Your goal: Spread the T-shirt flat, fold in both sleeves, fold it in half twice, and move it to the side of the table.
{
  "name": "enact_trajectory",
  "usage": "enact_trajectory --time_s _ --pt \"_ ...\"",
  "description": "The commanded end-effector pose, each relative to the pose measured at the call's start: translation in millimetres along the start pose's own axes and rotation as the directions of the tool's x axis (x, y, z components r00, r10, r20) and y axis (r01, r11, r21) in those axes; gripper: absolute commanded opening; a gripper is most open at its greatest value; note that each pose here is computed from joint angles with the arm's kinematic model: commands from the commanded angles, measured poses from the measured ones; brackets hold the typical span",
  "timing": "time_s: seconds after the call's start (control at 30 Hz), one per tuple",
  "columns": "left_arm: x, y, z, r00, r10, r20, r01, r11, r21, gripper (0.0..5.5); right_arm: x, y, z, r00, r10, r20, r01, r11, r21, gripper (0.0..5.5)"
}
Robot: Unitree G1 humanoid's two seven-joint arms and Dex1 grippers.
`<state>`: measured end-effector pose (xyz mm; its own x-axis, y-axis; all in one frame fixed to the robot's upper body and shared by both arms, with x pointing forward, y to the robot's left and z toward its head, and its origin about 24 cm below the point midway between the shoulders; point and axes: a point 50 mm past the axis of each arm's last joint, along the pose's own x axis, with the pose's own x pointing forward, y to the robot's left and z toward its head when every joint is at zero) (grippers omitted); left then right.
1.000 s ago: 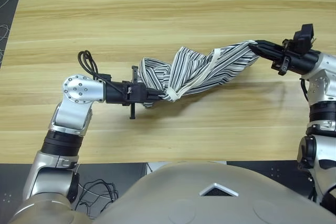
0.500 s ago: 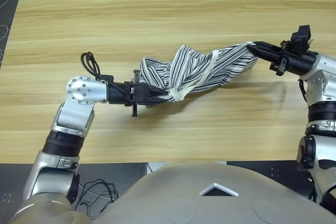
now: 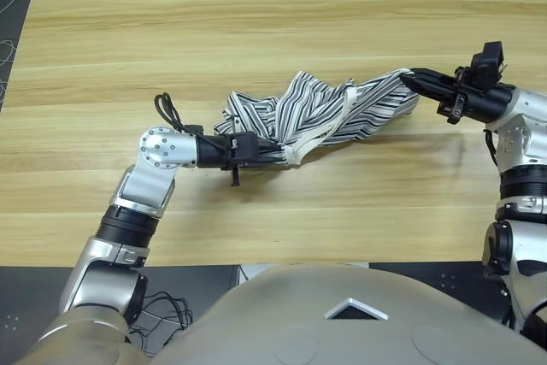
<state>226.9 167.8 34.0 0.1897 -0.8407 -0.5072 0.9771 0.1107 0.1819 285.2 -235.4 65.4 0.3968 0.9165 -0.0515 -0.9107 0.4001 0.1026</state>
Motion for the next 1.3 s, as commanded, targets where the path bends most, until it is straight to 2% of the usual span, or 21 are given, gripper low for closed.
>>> enact_trajectory --time_s 0.03,0.3,0.47,0.67,0.97,1.13,1.3 --pt "-2 12 1 0.998 0.062 -0.016 -0.062 0.998 -0.009 0.20 4 2 0 1.000 0.015 -0.006 -0.015 1.000 -0.017 0.10" --pt "-1 8 2 0.999 0.039 -0.018 -0.040 0.999 -0.002 0.12 4 2 1 1.000 0.017 -0.005 -0.017 1.000 -0.018 0.10" --pt "-5 7 12 0.999 0.022 0.039 -0.022 1.000 0.013 0.12 4 2 0 1.000 0.013 -0.006 -0.013 1.000 -0.016 0.10" --pt "-37 -5 41 0.981 -0.084 0.173 0.071 0.994 0.079 0.12 4 2 0 1.000 0.011 -0.009 -0.011 1.000 -0.016 0.10" --pt "-56 -14 51 0.973 -0.144 0.180 0.127 0.987 0.101 0.12 6 2 2 1.000 0.020 -0.003 -0.020 1.000 -0.016 0.10" --pt "-71 28 69 0.960 0.092 0.265 -0.118 0.990 0.083 0.12 20 -10 21 0.991 -0.063 0.118 0.065 0.998 -0.015 0.10" --pt "-98 83 81 0.870 0.375 0.318 -0.399 0.917 0.010 0.12 49 -26 48 0.961 -0.158 0.228 0.165 0.986 -0.011 0.10"
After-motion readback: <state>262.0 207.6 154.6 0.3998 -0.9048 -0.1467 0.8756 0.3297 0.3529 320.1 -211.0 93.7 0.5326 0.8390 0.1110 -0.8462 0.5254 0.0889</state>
